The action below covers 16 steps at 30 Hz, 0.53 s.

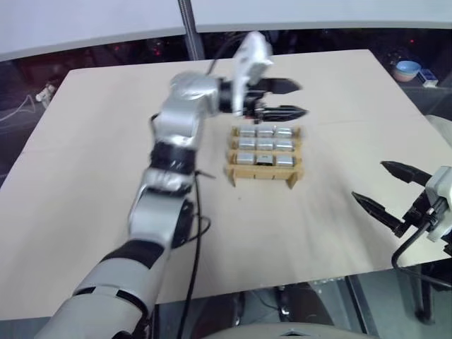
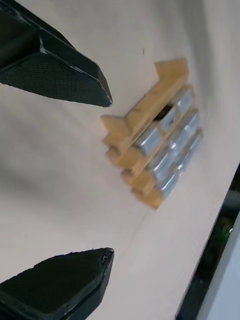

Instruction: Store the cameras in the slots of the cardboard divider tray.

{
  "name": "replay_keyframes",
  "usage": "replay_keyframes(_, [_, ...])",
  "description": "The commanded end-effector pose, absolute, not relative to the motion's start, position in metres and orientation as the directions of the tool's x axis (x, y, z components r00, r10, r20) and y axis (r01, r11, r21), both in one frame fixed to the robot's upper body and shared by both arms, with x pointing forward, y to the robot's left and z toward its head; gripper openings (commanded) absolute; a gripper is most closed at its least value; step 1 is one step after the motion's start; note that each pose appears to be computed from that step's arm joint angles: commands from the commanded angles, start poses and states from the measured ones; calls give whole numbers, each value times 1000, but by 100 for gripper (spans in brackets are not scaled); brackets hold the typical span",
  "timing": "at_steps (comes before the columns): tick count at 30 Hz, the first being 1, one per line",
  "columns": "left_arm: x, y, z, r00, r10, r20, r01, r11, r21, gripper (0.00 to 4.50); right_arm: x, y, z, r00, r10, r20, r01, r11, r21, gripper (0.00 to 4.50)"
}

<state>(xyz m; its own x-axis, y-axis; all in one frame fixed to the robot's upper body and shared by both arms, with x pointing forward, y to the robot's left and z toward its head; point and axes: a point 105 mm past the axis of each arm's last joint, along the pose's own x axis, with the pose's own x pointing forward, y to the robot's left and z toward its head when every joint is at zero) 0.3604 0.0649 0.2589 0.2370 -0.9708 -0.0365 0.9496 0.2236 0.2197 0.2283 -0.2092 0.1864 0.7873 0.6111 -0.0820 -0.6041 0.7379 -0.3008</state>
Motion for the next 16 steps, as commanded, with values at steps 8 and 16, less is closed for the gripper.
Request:
replay_keyframes(8, [269,179,187,645,-762,-54,762,637,118,448,232,-226,186,779,617,-114,-618,724,-306,450])
replay_keyframes(16, [234,206,159,755,-643,-124,651,758,34,448,220,-243,176,776,603,-182,-629,724,-282,450])
